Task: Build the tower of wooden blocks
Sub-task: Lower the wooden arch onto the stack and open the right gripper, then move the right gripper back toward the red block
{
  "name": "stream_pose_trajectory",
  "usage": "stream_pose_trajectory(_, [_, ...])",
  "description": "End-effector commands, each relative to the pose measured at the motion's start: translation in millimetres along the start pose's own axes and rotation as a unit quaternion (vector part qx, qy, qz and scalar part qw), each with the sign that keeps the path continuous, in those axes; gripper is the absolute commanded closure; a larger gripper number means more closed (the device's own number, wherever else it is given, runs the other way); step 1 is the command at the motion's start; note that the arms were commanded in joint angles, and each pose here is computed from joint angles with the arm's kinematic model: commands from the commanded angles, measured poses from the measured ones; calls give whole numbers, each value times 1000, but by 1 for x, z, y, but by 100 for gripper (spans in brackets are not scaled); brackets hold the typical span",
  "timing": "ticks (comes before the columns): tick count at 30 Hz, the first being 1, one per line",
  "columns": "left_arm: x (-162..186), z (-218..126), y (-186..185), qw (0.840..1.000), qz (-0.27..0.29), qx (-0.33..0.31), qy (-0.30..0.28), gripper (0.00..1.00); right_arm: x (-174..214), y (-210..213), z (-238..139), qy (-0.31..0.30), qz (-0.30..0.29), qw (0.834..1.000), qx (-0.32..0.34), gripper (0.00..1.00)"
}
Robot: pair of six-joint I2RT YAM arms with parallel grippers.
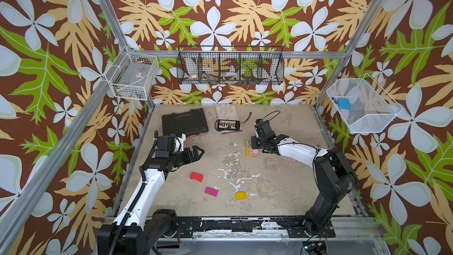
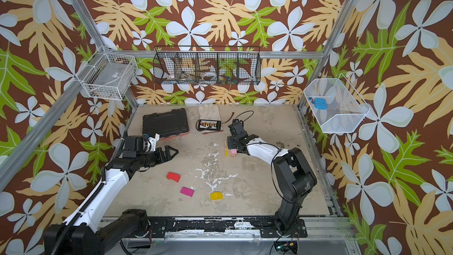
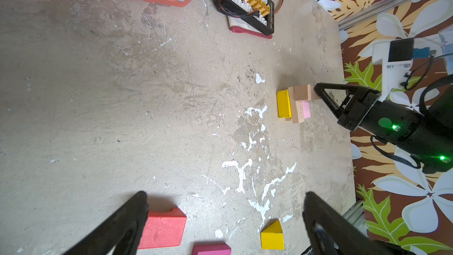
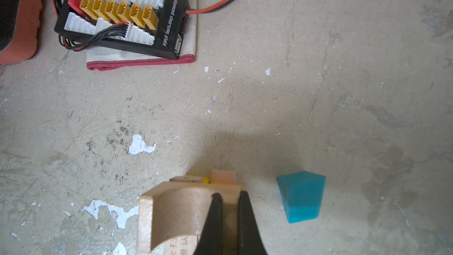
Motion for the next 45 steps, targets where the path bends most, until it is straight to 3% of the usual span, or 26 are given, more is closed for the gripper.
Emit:
stream_pose_trajectory(1, [-2,0,-1,1000,8,3,-5,0,0,0,2,5,4,1000,0,100])
stream_pose_trajectory(5, [-2,0,-2,1000,8,3,-5,0,0,0,4,6,4,1000,2,91])
stream_pose_trajectory(11, [-2,0,-2,1000,8,3,-5,0,-1,-1,1,5,6,1000,3,63])
stream_pose_trajectory(17, [-4,-3,1,1000,8,-11,-8,0,-11,-8,-23,-26,25,999,15,51])
stream_pose_trajectory(21, [-10,-10,6,999,7,-43,-25,0,-18,6,-66,-82,27,995,-42,38])
stream_pose_trajectory(24, [-18,-20,14,996,2,-79,-44,0,-8,43,-104,-137,-27,985,-100,17])
stream_pose_trajectory(26, [-24,-29,22,993,-6,-102,-61,0,6,80,-121,-154,-75,972,-158,11])
stream_pose_trajectory(31, [-39,-58,41,979,-25,-169,-109,0,58,169,-124,-122,-195,944,-237,9])
stream_pose_trajectory(35, [-45,-75,42,971,-23,-193,-139,0,109,224,-96,-49,-279,926,-251,12])
stream_pose_trajectory(45, [-49,-90,39,964,-16,-207,-169,0,184,277,-50,49,-354,896,-264,19])
Point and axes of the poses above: each gripper's point midway between its finger pads, its own z axis out along the fingers, its own y axis along the line the jaws close on, x = y × z, the point moved 3 cm from there along -z, back along the fingers, and after that the axes turned 9 degrees about z, right-handed, at the moved point
